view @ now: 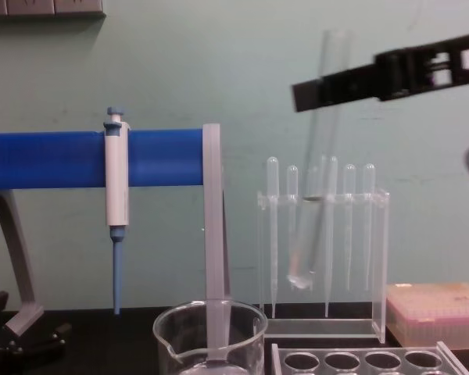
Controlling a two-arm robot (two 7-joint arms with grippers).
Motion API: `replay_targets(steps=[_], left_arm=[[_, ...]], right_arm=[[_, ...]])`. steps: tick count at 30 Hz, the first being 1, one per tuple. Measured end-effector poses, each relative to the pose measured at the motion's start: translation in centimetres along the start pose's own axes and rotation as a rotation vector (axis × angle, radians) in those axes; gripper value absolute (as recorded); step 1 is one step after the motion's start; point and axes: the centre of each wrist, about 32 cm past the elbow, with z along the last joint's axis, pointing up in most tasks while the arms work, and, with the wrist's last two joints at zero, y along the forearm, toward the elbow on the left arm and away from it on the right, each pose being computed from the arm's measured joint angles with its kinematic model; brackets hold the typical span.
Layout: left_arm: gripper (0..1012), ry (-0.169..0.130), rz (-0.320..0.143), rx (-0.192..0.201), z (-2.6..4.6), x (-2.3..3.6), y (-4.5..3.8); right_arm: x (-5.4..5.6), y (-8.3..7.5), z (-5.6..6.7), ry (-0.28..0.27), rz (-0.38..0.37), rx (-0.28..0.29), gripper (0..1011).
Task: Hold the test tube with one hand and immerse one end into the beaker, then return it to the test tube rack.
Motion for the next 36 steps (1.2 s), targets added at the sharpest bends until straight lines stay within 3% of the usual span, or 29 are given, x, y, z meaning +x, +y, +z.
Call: replay_targets(steps=[9, 16, 26, 36], left_arm=[[1000, 0.000, 0.000, 0.000, 0.00, 0.00, 0.00], [1000, 0.000, 0.000, 0.000, 0.00, 0.00, 0.00], [1000, 0.000, 0.000, 0.000, 0.00, 0.00, 0.00], [1000, 0.000, 0.000, 0.000, 0.00, 0.00, 0.00]], right_arm=[[-0.3, 2.9, 0.5, 0.014, 0.028, 0.001, 241], [-0.4, 5.0, -0.1, 0.016, 0.034, -0.021, 241], [-0.5, 7.9, -2.5, 0.011, 0.039, -0.069, 241], [-0.7, 9.0, -5.0, 0.026, 0.033, -0.093, 241]])
